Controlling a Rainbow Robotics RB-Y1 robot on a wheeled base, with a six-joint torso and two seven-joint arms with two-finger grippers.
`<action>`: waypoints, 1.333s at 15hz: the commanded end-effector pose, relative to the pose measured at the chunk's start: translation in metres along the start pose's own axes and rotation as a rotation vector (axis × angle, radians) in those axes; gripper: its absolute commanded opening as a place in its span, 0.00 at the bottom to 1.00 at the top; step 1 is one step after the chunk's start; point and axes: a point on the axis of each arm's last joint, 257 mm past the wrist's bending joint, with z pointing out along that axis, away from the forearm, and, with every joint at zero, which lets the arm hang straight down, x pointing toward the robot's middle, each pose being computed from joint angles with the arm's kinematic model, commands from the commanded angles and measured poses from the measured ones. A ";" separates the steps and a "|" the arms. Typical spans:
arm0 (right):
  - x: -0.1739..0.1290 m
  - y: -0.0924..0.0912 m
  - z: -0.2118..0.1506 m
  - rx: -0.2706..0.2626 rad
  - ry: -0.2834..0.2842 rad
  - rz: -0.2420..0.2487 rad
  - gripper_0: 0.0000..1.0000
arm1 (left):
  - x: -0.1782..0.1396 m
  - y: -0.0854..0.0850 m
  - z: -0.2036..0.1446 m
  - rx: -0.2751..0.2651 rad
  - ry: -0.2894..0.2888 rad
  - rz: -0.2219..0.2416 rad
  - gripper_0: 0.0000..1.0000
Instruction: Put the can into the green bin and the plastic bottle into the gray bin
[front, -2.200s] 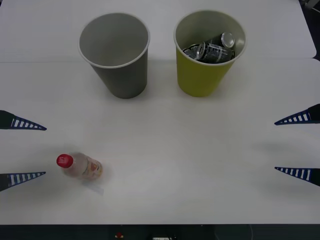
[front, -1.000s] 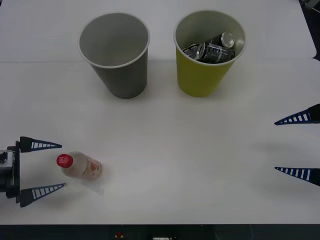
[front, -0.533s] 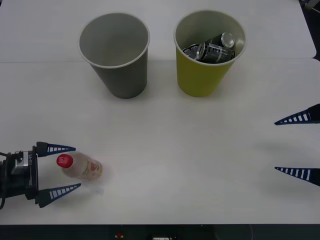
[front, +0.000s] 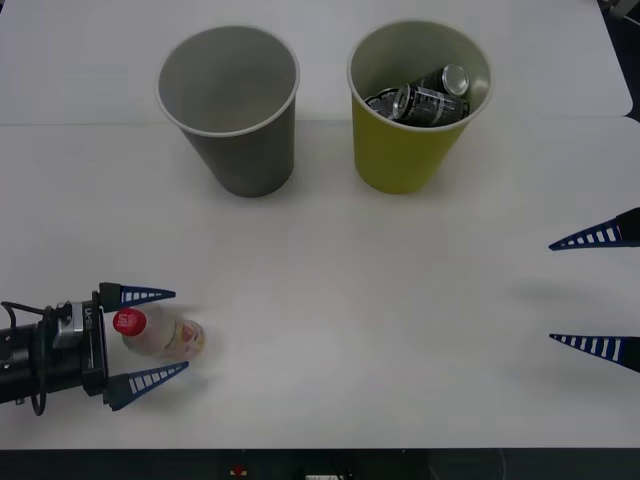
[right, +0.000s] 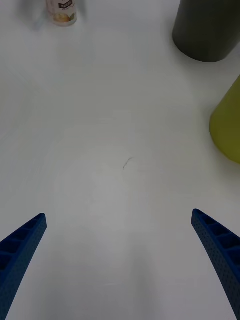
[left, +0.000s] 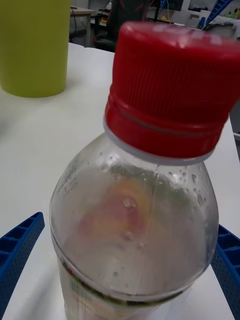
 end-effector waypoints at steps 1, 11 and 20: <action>0.000 0.000 0.000 0.000 0.000 0.000 1.00 | -0.001 0.000 0.002 0.000 -0.003 0.002 0.50; 0.000 0.000 0.000 0.000 0.000 0.000 1.00 | -0.003 0.002 0.002 0.009 0.003 0.019 0.00; 0.000 0.000 0.000 0.000 0.000 0.000 1.00 | -0.028 0.006 0.007 0.114 0.062 0.007 0.00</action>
